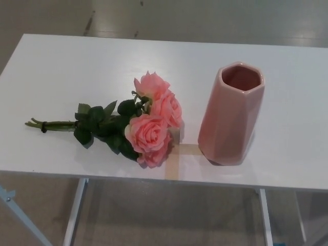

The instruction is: Use the left hand to pick up the rose and then lift and insert it into the pink vase.

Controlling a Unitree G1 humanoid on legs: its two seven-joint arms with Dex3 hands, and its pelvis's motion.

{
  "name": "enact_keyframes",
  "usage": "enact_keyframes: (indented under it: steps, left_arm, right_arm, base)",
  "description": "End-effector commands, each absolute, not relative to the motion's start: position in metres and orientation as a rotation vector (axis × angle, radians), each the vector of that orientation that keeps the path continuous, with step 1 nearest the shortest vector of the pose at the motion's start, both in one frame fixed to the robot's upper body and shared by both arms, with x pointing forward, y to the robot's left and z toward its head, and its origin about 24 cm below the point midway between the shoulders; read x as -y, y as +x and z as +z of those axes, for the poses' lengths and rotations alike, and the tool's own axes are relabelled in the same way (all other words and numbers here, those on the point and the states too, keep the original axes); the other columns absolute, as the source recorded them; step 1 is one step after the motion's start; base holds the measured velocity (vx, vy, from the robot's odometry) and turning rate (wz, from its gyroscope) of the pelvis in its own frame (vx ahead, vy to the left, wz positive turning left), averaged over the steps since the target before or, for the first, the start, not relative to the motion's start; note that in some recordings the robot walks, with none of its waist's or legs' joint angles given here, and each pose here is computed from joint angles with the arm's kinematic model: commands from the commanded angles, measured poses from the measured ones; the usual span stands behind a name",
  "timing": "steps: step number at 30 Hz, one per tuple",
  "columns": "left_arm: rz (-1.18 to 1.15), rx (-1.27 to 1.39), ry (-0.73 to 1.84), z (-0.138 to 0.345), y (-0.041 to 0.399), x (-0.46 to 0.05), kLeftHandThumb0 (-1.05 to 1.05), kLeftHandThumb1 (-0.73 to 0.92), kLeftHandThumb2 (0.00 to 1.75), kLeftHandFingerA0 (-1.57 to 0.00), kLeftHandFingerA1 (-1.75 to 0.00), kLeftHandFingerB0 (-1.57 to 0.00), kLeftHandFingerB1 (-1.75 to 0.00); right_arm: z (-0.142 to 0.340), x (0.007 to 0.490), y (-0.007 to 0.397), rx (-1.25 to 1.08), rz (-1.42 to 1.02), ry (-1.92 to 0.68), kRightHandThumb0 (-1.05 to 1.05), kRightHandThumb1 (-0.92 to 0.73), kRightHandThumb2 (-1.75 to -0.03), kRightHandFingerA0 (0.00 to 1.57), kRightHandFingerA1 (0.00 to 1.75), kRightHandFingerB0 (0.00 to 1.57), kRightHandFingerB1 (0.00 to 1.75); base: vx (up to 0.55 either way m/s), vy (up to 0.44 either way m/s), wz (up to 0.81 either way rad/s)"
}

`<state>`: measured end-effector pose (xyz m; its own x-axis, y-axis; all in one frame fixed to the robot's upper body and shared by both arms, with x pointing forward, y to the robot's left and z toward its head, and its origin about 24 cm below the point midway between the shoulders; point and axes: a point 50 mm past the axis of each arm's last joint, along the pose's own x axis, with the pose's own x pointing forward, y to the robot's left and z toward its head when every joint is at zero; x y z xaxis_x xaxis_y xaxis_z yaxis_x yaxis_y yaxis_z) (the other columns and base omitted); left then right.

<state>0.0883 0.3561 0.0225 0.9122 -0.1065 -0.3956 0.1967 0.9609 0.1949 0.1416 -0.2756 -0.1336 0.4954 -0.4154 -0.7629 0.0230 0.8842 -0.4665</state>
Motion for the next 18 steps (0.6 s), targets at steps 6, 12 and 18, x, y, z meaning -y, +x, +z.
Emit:
enact_keyframes:
  steps: [6, 12, 18]
  left_arm:
    - [-0.522, 0.066, 0.078, 0.138, 0.083, -0.328, -0.57, 0.34, 0.65, -0.33, -0.45, -0.28, -0.38]
    - [-0.384, 0.328, 0.302, 0.176, 0.107, -0.313, -0.26, 0.13, 0.78, -0.11, -0.53, -0.1, -0.5]
    - [-0.387, 0.376, 0.477, 0.202, 0.145, -0.293, -0.58, 0.37, 0.66, -0.1, -0.34, -0.19, -0.36]
  right_arm:
    - [-0.133, 0.28, 0.14, -1.041, -0.275, -0.424, -0.4, -0.65, -0.6, 0.7, 0.43, 0.59, 0.39]
    - [-0.134, 0.278, 0.139, -1.048, -0.26, -0.422, -0.37, -0.53, -0.92, 0.63, 0.63, 0.47, 0.55]
    - [-0.135, 0.277, 0.14, -1.058, -0.255, -0.437, -0.36, -0.53, -0.92, 0.63, 0.63, 0.48, 0.55]
  base:
    - [0.0, 0.0, 0.0]
    - [0.0, 0.0, 0.0]
    - [0.0, 0.0, 0.0]
